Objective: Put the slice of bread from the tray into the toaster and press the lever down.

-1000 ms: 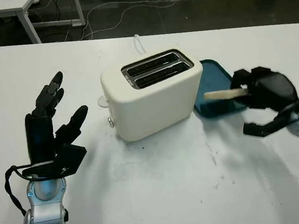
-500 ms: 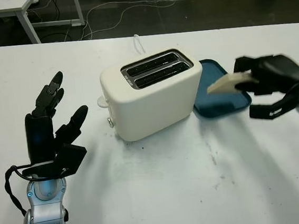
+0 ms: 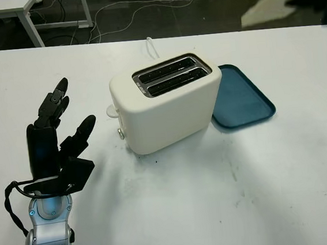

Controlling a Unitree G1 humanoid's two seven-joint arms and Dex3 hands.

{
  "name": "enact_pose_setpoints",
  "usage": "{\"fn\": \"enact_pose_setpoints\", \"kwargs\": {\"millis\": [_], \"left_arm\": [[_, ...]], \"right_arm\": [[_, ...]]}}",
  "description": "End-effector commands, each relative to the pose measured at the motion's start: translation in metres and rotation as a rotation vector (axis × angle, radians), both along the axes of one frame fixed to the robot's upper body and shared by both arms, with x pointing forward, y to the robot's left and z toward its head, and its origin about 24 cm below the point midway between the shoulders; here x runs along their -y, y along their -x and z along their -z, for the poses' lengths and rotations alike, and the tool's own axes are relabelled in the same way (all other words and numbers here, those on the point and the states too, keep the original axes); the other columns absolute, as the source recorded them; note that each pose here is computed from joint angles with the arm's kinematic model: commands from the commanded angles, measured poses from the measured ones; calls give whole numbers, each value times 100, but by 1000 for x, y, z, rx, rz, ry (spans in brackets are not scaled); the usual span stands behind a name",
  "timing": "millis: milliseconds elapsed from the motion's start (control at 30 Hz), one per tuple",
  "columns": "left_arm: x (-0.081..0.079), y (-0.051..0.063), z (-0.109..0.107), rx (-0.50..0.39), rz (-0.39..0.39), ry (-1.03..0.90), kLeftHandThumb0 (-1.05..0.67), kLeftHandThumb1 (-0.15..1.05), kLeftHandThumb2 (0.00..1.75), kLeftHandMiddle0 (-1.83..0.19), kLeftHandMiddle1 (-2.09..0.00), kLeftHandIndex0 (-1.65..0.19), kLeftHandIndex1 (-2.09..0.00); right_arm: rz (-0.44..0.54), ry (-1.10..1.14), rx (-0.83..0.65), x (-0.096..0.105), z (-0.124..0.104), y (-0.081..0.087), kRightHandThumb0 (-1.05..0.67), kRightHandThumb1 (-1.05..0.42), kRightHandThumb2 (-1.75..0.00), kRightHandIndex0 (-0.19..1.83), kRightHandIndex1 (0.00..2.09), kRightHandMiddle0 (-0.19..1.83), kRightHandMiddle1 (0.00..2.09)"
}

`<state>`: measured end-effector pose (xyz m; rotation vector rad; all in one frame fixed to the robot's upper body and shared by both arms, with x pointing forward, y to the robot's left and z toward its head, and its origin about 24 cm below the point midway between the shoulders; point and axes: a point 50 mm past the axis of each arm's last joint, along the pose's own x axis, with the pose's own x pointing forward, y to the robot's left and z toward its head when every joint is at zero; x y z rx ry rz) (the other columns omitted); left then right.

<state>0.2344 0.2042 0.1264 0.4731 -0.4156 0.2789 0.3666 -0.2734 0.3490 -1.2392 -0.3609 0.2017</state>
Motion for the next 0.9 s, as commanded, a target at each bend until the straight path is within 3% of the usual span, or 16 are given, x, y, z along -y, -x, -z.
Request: {"fn": "enact_pose_setpoints", "kwargs": {"millis": [0, 167, 267, 500, 667, 867], "left_arm": [[-1, 1, -1, 4, -7, -17, -77, 92, 35, -58, -1, -44, 0], [-2, 0, -1, 2, -4, -20, -76, 92, 35, -58, -1, -44, 0], [-2, 0, -1, 2, -5, -22, -76, 92, 34, -58, -1, -44, 0], [-2, 1, -1, -3, -5, -21, -77, 92, 35, -58, 0, -44, 0], [-2, 1, -1, -6, -7, -23, -77, 92, 35, -58, 0, -44, 0], [-1, 0, -2, 3, -8, -26, -77, 92, 35, -59, -1, -45, 0]], "right_arm": [[-43, -43, 1, -9, -15, 0, -60, -92, -24, 83, 175, 71, 166], [-128, -94, -40, -33, -29, -5, -64, -92, -16, 96, 166, 86, 157], [-197, -94, -100, -58, -33, -8, -55, -92, -16, 103, 162, 91, 153], [-337, -114, -268, -112, -18, -11, -38, -92, -33, 104, 174, 86, 174], [-356, -87, -342, -133, -2, -13, -31, -92, -40, 106, 175, 84, 175], [-337, 18, -341, -146, 11, -16, -40, -92, -45, 100, 175, 79, 175]]}}
